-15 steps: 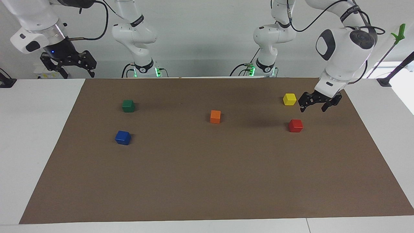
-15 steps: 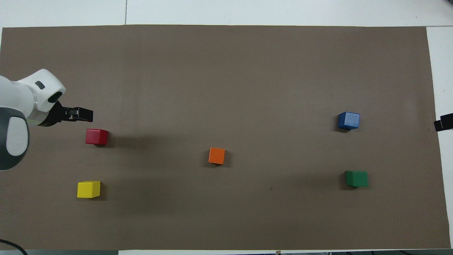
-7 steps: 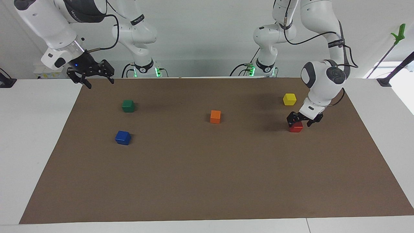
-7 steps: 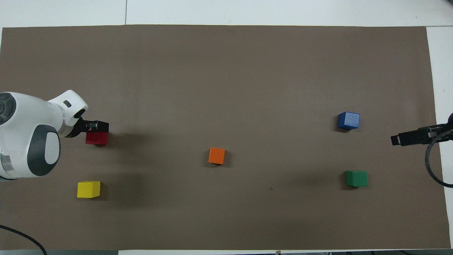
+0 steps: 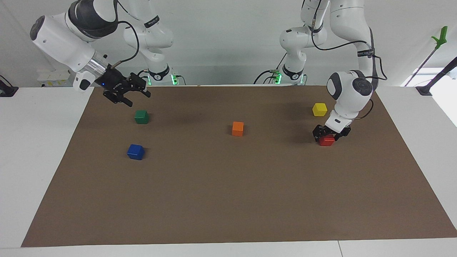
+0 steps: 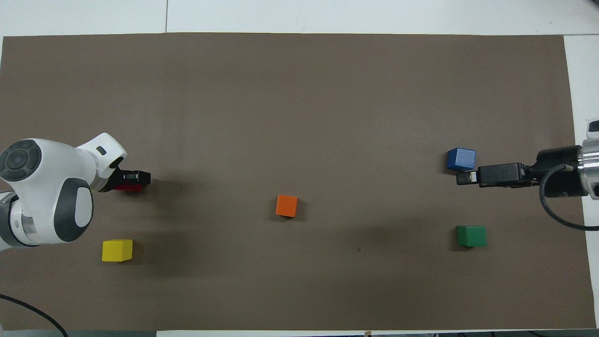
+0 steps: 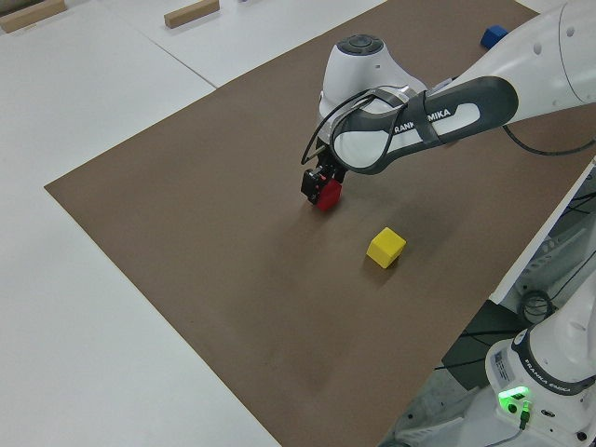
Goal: Transfer red block to right arm and stack on blue block
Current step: 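Grasp the red cube with the left gripper, then lift the red cube with the left gripper while the right gripper approaches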
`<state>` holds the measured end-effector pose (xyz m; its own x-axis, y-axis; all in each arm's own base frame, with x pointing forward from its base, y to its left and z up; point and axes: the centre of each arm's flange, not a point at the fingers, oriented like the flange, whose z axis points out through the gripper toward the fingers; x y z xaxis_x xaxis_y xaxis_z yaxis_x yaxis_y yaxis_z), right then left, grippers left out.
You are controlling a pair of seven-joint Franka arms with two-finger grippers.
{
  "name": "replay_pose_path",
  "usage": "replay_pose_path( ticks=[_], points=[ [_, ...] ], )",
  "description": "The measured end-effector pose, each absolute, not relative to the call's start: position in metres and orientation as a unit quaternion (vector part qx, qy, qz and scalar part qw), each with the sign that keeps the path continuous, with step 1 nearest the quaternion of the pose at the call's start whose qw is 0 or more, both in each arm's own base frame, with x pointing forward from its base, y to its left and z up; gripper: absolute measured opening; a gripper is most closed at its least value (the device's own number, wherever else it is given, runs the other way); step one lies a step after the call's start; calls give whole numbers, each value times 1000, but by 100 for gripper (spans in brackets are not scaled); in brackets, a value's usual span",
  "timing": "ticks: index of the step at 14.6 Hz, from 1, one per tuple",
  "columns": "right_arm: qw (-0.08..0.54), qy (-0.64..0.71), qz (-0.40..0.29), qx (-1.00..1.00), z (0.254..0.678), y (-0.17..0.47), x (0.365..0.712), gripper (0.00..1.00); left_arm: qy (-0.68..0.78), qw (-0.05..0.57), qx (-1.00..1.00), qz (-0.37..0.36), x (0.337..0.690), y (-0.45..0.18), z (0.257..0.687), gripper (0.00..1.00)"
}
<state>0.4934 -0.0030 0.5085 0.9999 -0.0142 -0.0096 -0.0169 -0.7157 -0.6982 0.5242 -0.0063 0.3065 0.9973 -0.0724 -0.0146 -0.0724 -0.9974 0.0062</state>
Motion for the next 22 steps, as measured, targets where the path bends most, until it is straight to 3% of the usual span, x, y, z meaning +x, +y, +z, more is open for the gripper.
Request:
replay_pose_path(
  ticks=[2, 4, 7, 11, 17, 20, 22],
  points=[
    [456, -6, -20, -890, 489, -2, 488, 100, -27, 3, 998, -49, 524, -8, 315, 54],
    [513, -14, -20, -858, 470, 3, 479, 100, 9, 5, 997, -80, 539, -23, 354, 54],
    [589, -29, -18, -808, 459, 21, 469, 100, 100, 55, 989, -97, 557, -92, 450, 54],
    [692, -50, -11, -720, 426, 48, 458, 100, 281, 146, 940, -126, 544, -180, 532, 54],
    [812, -63, -32, -579, 402, 135, 425, 100, 573, 249, 739, -253, 528, -252, 585, 54],
    [847, -75, -52, -523, 381, 175, 407, 100, 606, 256, 690, -300, 518, -277, 587, 54],
    [869, -68, -54, -487, 362, 205, 401, 100, 597, 245, 695, -318, 484, -329, 580, 54]
  ],
)
